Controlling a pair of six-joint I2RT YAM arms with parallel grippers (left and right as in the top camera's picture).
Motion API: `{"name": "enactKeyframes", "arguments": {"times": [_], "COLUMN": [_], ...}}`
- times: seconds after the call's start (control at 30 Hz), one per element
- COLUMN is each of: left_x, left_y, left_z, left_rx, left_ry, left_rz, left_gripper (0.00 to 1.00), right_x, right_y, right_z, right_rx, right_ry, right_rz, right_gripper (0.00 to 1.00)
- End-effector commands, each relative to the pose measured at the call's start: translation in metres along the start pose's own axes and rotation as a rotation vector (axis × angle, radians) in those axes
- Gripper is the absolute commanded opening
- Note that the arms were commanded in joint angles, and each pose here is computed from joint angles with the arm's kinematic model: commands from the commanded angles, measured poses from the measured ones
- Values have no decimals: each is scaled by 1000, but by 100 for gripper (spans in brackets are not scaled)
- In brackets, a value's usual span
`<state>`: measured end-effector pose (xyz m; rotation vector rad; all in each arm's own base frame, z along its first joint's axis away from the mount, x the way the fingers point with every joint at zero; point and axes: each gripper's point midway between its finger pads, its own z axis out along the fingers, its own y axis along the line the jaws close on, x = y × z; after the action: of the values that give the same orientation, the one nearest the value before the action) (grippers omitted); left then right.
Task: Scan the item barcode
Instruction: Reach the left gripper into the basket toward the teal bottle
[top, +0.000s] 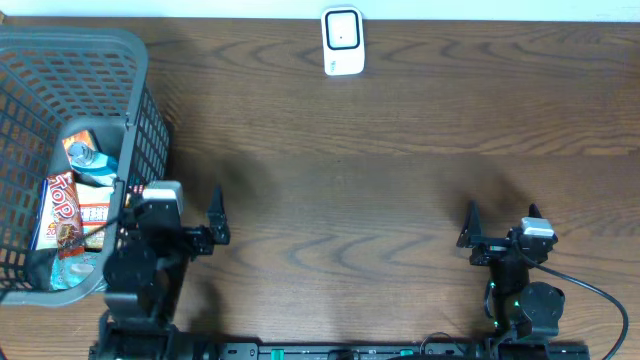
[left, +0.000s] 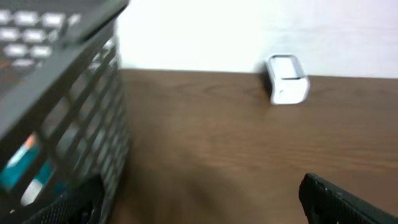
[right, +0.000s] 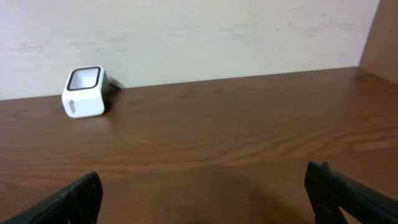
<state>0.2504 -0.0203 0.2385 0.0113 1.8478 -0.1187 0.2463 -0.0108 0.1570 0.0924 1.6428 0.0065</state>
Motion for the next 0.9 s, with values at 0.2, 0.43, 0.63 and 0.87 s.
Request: {"name": "enactKeyframes", "arguments": {"times": [0.2,0.43,0.63,0.87], "left_x": [-82,-152,-165,-177], "left_y": [-51,-27,-27,60], "left_z": [-10,-21,-18,-21], "left_rx": [268,88,79,-441], "left_ry": [-30,35,52,21], "left_rz": [0,-12,-19,-280], "left_gripper": [100,100,100,98], "right_x": [0,0,0,0], "right_y": [-3,-3,-3,-3], "right_z": [0,0,0,0], "right_rx": [13,13,13,13], "right_ry": [-3,-3,-3,-3], "right_rz": [-15,-15,-15,-15], "right_gripper": [99,99,99,99]}}
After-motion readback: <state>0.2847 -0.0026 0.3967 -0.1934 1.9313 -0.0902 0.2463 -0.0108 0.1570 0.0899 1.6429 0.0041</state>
